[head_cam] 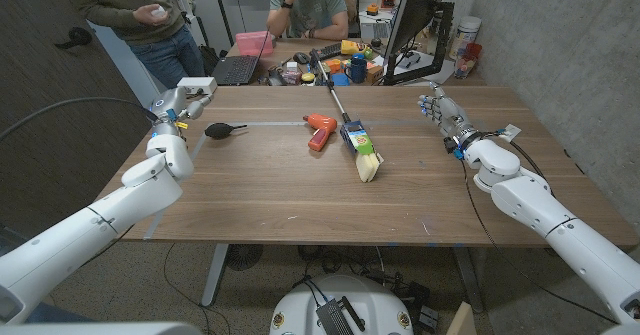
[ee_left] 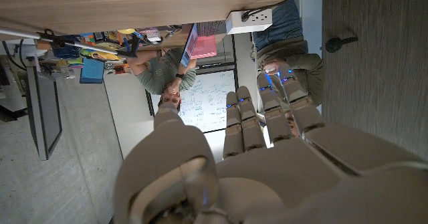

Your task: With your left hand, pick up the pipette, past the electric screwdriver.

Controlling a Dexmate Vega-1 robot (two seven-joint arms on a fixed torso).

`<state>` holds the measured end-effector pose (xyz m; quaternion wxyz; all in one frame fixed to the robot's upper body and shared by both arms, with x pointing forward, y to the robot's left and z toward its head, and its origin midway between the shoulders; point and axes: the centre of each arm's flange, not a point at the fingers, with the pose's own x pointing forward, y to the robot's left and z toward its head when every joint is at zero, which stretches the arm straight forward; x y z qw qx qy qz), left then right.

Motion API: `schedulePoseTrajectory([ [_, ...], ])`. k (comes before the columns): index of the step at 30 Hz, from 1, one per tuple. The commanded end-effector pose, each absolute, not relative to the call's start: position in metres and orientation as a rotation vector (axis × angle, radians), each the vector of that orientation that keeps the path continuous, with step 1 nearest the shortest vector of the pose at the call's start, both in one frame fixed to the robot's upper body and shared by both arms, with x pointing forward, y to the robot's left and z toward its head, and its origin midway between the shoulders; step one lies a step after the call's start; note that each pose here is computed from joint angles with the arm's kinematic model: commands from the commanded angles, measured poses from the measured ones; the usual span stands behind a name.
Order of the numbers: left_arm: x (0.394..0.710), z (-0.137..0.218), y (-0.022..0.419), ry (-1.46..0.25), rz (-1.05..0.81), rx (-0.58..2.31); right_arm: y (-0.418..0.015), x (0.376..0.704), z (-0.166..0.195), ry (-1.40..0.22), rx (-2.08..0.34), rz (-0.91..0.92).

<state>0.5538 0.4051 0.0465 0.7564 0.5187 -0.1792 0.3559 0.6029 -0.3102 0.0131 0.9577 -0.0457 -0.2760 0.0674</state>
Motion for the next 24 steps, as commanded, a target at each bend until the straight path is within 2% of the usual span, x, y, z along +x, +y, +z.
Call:
schedulePoseTrajectory([
  [1, 0.555, 0.047, 0.409, -0.376, 0.774, 1.117, -0.309, 0.600, 0.010, -0.556, -0.088, 0.133],
  [24, 0.570, 0.056, 0.410, -0.293, 0.774, 1.133, -0.305, 0.603, 0.008, -0.545, -0.089, 0.139],
])
